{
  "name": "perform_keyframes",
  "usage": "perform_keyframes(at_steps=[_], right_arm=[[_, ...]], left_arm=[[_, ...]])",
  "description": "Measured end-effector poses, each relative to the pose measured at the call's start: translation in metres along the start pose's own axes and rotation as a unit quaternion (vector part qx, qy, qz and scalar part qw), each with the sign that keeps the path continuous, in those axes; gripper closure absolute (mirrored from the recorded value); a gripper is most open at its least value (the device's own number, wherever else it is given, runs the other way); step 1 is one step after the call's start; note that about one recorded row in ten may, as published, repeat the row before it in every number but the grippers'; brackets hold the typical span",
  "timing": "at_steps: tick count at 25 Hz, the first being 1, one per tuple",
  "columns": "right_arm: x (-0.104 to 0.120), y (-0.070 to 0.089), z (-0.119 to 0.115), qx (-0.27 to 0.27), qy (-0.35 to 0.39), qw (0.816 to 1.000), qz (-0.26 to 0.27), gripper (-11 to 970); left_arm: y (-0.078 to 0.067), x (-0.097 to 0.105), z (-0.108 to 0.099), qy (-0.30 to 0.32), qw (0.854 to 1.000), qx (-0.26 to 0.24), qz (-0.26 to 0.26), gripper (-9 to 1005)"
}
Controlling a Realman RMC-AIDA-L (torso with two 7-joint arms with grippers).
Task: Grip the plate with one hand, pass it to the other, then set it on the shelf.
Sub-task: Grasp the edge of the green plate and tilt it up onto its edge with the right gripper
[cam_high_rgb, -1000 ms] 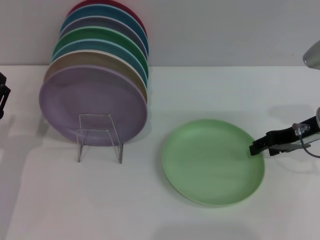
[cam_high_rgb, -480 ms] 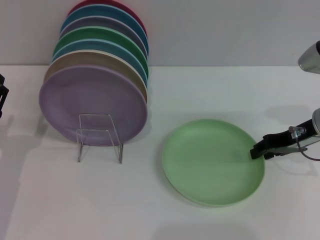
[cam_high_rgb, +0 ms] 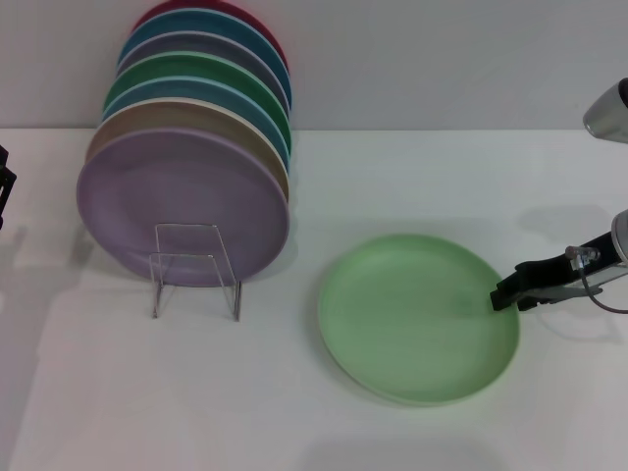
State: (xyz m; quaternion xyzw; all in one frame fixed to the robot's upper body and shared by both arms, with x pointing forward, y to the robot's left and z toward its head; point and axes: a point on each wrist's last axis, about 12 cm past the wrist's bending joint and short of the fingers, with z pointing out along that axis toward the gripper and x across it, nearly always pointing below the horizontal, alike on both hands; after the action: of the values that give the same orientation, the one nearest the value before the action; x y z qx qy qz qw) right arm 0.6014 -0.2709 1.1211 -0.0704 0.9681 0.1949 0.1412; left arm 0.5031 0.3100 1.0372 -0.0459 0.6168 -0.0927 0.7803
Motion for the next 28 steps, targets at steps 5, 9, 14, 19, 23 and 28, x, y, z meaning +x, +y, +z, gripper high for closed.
perform_keyframes(at_steps=[5,9,14,19,23,28], right_arm=[[-0.0008,0.0036,0.0028,0.001,0.008,1.000,-0.008,657],[-0.0003,0.0038,0.0045,0.000,0.012,1.000,-0.007,667],[-0.0001,0.0037,0.0047,0.000,0.013,1.000,-0.007,680],[-0.0001,0.0036,0.0048,0.000,0.013,1.000,-0.007,716],[0.0013,0.0006,0.0049,0.010,0.016,1.000,-0.006,748],[0.0013,-0.0003,0.0054,0.013,0.015,1.000,-0.004,755]], left_arm=[[-0.0002,-0.0001,0.0003,-0.001,1.000,0.000,0.000,187],[-0.0008,-0.0005,0.0009,-0.002,1.000,0.002,0.000,187],[-0.0008,-0.0011,0.0005,-0.005,1.000,0.002,0.000,187],[-0.0006,-0.0013,-0.0001,-0.006,1.000,0.002,0.000,187],[0.0000,-0.0015,-0.0006,-0.006,1.000,0.001,0.000,187],[0.0002,-0.0016,-0.0006,-0.006,1.000,0.001,0.001,187]])
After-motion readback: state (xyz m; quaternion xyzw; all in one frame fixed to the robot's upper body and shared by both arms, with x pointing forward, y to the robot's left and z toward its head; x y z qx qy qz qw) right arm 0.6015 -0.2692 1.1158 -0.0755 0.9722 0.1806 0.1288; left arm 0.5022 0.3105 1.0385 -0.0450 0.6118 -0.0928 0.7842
